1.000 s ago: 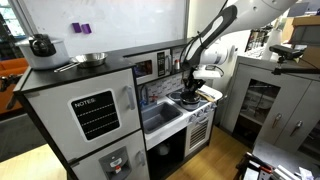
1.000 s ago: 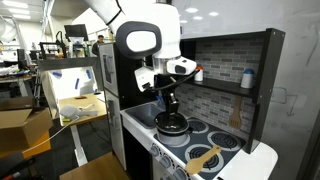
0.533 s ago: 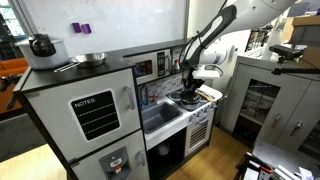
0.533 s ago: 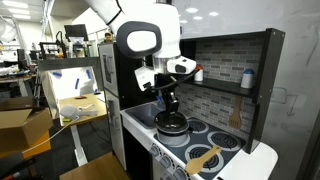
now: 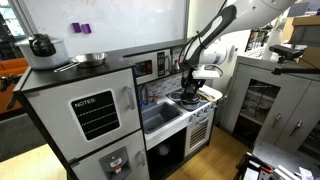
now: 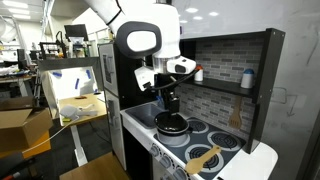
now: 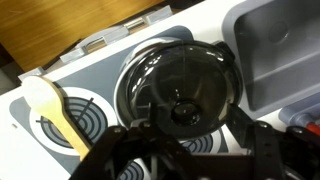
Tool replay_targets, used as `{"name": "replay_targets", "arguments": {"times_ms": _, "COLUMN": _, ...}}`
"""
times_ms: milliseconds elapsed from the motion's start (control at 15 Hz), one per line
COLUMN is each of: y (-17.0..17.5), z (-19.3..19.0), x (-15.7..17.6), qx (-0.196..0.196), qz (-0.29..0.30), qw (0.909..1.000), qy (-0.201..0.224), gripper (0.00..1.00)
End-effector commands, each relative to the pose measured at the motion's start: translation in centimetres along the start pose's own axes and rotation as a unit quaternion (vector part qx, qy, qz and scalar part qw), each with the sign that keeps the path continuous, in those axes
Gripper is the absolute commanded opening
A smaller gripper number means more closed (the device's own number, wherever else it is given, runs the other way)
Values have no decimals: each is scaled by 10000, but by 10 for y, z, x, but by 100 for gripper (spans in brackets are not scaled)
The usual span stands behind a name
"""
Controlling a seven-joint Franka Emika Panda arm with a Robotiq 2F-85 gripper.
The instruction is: Take the lid from the top of the shelf and put it on the pot on the stove
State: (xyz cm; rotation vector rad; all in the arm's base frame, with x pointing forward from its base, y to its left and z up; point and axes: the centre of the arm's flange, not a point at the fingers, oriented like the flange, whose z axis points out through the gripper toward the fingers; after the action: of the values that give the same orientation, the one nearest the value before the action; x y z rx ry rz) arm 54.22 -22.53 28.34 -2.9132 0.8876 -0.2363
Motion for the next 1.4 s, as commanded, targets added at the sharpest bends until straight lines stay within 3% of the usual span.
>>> {"name": "replay_targets", "arguments": {"times_ms": 0, "y": 3, "z": 0, "x": 5, "qx": 90, "qz": -48, "qw": 9999, "qy": -62, "gripper": 72}}
{"name": "replay_targets", "arguments": {"times_ms": 67, "y": 3, "z": -1, "x": 5, "qx": 79, "qz": -46, "qw": 9999, "qy": -62, "gripper": 77}}
{"name": "replay_targets", "arguments": {"times_ms": 133, "y": 3, "z": -2, "x": 4, "qx": 72, "qz": -55, "qw": 9999, "qy": -71, "gripper": 92}}
{"name": "replay_targets", "arguments": {"times_ms": 200, "y": 2, "z": -4, "x": 4, "qx": 75, "qz": -65, "qw": 9999, "qy": -87, "gripper": 99}}
{"name": "replay_targets", "arguments": {"times_ms": 800, "y": -22, "z": -68, "x": -20, "qx": 37, "qz": -441, "qw": 9983, "qy": -391, "gripper": 100}}
{"name": "replay_targets", "arguments": {"times_ms": 1333, "y": -65, "z": -133, "x": -81, "qx": -103, "qz": -1021, "qw": 9916, "qy": -784, "gripper": 100}}
